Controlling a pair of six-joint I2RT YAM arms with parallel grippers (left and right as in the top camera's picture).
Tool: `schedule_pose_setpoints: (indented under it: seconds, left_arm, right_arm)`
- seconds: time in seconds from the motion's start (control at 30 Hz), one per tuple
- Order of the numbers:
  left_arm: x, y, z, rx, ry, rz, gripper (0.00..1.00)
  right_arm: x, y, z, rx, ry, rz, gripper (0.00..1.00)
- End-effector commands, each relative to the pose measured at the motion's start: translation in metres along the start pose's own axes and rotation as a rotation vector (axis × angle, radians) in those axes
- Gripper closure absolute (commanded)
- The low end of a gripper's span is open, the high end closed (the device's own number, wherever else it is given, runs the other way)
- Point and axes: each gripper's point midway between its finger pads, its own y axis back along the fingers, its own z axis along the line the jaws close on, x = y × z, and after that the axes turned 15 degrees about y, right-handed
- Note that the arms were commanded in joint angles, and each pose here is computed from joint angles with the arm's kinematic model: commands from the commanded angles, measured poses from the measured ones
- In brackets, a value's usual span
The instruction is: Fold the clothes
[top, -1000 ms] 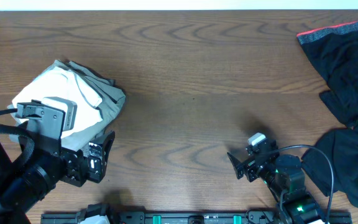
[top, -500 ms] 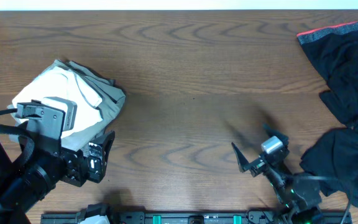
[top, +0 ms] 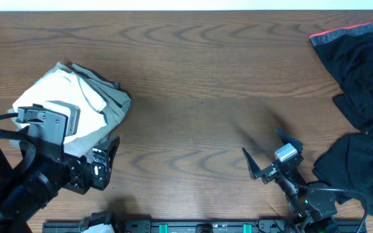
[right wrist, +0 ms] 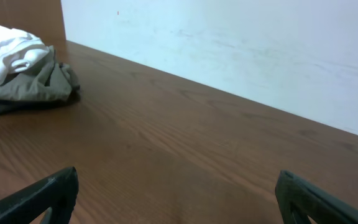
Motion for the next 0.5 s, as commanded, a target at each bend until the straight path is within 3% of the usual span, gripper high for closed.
schedule_pose_setpoints:
  seconds: [0.0, 0.47]
  left_arm:
    - [0.0001, -0.0014, 0.0011, -0.003, -0.018, 0.006, 0.02]
    - [0.0001, -0.0014, 0.0011, -0.003, -0.018, 0.006, 0.02]
  right_arm:
    - [0.0007, 0.0004, -0.0011, 0.007, 0.006, 0.001, 0.01]
    - [0.0024, -0.0001, -0.0005, 0.004, 0.005, 0.009, 0.01]
